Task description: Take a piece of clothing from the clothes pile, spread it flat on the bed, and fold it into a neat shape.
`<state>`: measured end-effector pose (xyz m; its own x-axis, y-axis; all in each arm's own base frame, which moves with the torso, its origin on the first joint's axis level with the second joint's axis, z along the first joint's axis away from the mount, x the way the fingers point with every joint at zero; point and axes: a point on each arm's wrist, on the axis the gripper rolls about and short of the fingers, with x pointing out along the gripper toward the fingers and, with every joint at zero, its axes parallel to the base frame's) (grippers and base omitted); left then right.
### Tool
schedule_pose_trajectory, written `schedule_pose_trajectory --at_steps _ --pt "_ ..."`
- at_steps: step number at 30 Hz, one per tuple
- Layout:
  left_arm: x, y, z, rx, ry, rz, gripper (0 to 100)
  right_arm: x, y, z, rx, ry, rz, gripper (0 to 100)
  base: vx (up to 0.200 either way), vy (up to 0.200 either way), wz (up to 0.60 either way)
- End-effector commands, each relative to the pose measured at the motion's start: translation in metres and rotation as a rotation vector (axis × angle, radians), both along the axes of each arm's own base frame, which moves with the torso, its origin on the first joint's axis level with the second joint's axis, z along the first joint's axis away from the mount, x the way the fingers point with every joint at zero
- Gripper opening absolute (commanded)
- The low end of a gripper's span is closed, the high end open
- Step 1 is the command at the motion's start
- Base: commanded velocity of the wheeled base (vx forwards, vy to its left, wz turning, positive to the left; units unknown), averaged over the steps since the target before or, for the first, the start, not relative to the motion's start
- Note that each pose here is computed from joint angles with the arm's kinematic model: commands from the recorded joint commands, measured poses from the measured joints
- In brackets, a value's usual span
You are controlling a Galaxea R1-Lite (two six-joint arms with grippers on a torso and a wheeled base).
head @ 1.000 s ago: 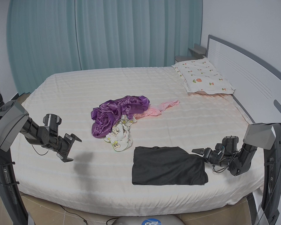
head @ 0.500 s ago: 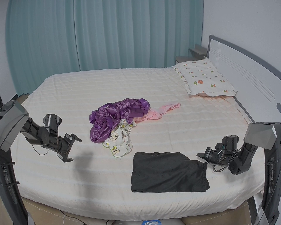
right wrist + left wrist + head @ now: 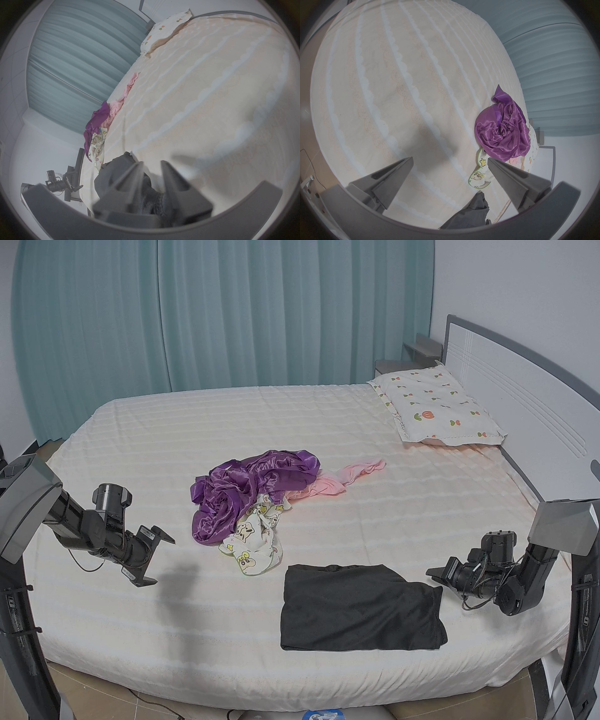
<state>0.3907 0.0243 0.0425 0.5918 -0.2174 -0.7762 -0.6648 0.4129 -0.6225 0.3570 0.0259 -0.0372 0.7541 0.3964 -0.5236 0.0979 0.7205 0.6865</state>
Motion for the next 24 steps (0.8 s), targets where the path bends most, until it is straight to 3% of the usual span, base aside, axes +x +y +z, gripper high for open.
schedule_pose_trajectory --at_steps 1,9,10,15,24 --pt "0.0 0.0 0.0 0.0 0.001 0.001 100 -0.004 0.0 -0.001 -0.006 0.018 -0.007 100 0.0 0.0 0.0" --pt "0.0 0.0 0.0 0.0 0.001 0.0 100 -0.005 0.016 -0.002 -0.008 0.025 0.032 100 0.0 0.0 0.0" --pt "0.0 0.0 0.0 0.0 0.0 0.001 100 -0.004 0.02 -0.001 -0.008 0.027 0.041 0 0.0 0.0 0.0" --pt "0.0 0.0 0.0 0.0 0.0 0.0 100 0.003 0.028 0.0 0.003 0.069 0.039 0 0.0 0.0 0.0" --pt "0.001 -0.002 -0.001 0.004 0.001 -0.005 100 0.005 0.026 0.008 0.026 0.056 -0.012 0 0.0 0.0 0.0"
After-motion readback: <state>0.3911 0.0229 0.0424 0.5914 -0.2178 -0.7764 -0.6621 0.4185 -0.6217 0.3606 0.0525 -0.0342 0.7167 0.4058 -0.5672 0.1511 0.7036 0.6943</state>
